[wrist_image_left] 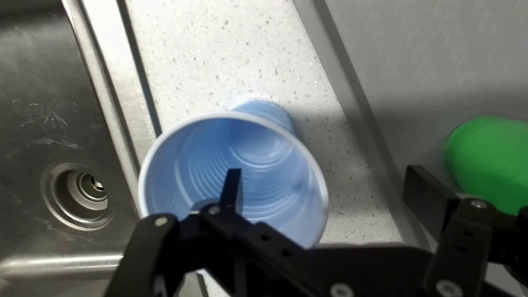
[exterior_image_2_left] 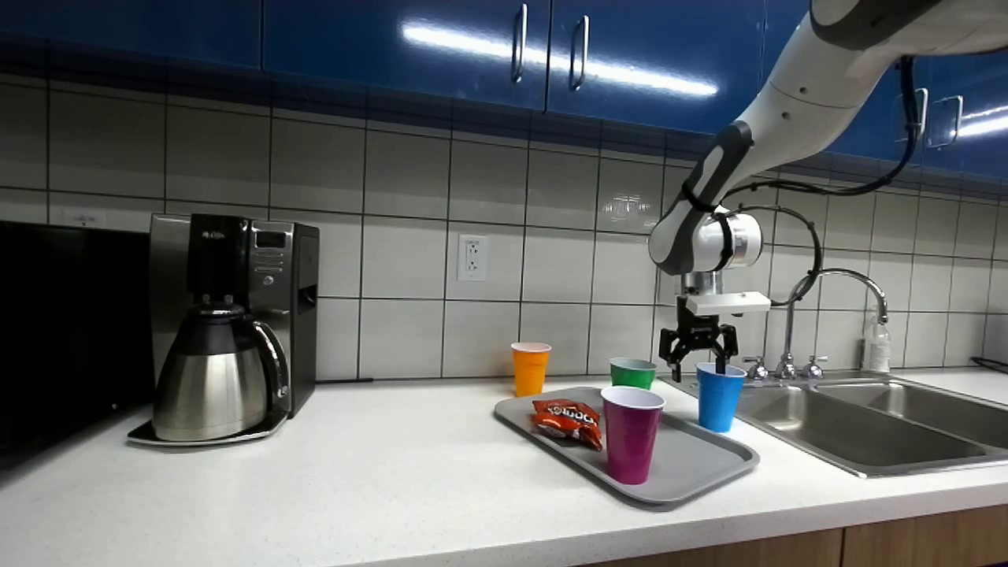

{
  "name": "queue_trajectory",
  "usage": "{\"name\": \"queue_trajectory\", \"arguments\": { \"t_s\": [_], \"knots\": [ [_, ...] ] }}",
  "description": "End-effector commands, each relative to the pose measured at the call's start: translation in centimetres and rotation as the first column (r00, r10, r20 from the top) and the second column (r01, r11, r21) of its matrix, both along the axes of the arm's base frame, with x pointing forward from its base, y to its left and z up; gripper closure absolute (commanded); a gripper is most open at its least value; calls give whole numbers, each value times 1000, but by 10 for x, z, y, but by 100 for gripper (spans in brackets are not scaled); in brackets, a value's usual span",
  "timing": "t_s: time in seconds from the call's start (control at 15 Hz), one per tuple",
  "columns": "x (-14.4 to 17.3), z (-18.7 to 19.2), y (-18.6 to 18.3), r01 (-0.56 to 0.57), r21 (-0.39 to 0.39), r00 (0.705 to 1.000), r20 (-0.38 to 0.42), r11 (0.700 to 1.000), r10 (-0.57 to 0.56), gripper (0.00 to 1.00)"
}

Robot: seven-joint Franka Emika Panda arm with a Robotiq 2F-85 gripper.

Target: Put the purple, blue and green cups onto the tray

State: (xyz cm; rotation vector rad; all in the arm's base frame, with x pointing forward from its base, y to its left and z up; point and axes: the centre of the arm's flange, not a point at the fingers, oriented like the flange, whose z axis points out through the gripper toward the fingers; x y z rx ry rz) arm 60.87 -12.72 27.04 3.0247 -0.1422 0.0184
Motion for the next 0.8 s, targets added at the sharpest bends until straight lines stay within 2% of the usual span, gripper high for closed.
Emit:
{"name": "queue_trajectory", "arguments": {
  "t_s": [0.0, 0.6, 0.73],
  "knots": [
    [6, 4, -3, 33, -16, 999, -12, 999, -33, 26],
    [7, 10, -8, 44, -21, 999, 0, 999, -44, 95],
    [7, 15, -9, 35, -34, 999, 8, 999, -35, 100]
  ]
}}
